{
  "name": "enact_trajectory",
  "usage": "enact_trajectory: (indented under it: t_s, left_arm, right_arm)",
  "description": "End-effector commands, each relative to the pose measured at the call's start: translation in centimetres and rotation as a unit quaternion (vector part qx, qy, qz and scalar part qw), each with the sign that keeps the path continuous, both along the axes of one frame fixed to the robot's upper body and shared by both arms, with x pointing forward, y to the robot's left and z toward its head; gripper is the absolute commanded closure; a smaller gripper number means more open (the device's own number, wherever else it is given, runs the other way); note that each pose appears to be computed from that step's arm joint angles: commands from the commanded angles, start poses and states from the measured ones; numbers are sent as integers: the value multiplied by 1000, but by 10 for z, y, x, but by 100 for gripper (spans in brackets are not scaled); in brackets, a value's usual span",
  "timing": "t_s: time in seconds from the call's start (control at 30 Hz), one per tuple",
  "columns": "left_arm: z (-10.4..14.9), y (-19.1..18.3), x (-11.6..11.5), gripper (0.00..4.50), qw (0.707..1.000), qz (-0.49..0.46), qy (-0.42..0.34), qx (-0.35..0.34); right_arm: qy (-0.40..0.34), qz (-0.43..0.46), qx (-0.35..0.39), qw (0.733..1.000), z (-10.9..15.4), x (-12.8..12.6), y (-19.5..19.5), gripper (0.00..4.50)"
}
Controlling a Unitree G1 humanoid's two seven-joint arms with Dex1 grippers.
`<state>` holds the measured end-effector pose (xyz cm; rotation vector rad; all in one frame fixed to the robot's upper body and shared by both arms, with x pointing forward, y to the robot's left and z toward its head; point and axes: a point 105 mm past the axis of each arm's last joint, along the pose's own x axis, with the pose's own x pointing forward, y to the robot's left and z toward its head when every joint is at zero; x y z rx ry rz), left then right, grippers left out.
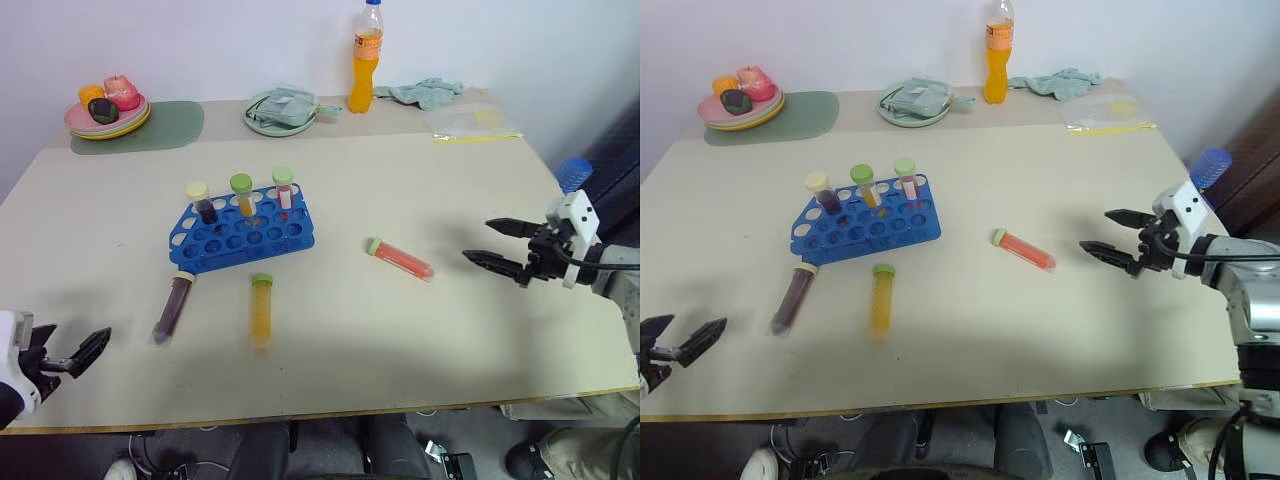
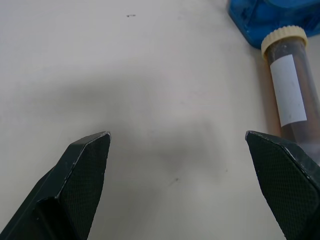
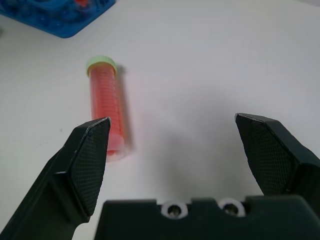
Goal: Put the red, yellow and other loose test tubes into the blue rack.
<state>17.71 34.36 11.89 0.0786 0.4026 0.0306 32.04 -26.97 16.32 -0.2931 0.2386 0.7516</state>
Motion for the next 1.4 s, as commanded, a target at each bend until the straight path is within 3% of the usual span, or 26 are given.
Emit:
enact_trajectory:
  t_s: [0.03, 0.47, 0.77, 1.0, 1.1, 1.4]
  left_arm:
    - [6, -5, 1, 4, 1000, -2, -19, 13]
    - [13, -25, 15, 4, 997, -14, -70, -15]
    - [24, -91, 55, 4, 981, -167, -82, -48]
    - [28, -173, 66, 4, 932, -354, -62, -45]
    - [30, -217, 62, 4, 894, -439, -71, -59]
    - [19, -266, 44, 4, 841, -533, -60, -76]
  right_arm:
    - [-17, 10, -2, 1000, 9, 4, 3, 10]
    - [-7, 12, -19, 1000, 14, 5, 21, 10]
    - [-5, 43, -57, 997, 29, 0, 69, 10]
    - [103, -14, -113, 988, 12, 24, 98, 10]
    - [160, -20, -125, 979, 3, 32, 110, 10]
    - [211, -28, -185, 959, -13, 48, 119, 10]
